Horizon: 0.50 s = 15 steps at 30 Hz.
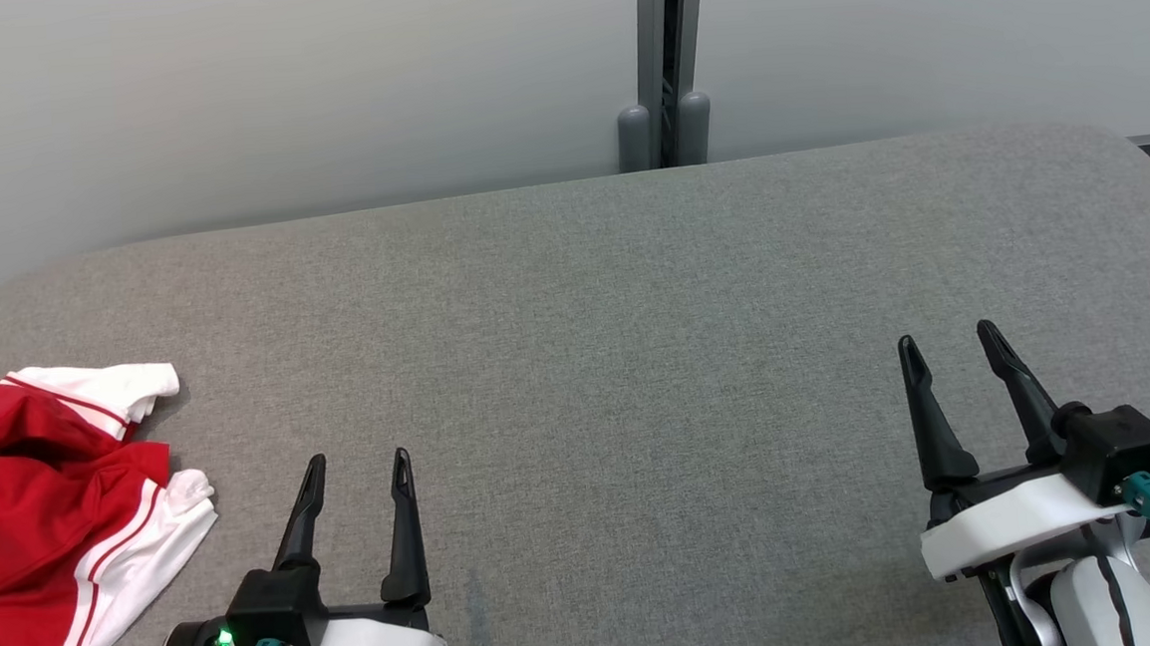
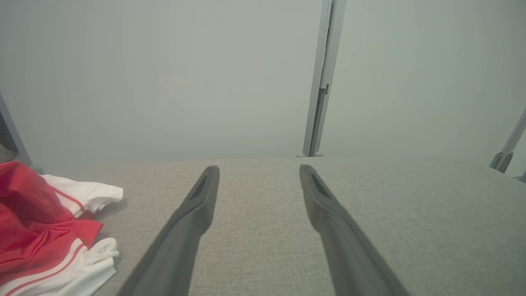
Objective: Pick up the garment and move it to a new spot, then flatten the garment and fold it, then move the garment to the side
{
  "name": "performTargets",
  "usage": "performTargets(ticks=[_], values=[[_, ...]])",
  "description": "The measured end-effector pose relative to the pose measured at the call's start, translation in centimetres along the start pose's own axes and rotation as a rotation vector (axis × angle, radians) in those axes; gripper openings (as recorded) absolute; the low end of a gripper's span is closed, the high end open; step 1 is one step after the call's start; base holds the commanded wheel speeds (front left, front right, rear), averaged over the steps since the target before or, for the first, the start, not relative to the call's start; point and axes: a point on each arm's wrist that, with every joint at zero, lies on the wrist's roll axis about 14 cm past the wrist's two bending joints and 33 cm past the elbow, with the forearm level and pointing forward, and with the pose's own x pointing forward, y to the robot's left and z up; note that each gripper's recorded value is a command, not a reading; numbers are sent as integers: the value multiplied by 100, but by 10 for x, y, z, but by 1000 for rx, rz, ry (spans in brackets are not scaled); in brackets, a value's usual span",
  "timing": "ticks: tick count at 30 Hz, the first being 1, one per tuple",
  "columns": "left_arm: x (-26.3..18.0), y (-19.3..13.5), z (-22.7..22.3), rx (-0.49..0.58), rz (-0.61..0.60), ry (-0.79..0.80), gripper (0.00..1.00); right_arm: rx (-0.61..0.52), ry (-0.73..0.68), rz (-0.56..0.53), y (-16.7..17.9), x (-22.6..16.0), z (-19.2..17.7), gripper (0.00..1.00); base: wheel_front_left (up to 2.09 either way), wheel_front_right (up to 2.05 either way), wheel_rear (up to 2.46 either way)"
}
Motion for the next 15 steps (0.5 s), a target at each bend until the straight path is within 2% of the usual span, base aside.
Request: performTargets(ticks=[15], values=[[-3, 2, -1, -13, 2, 4, 100, 6, -2, 8, 3, 0, 0, 100, 0, 0, 0]])
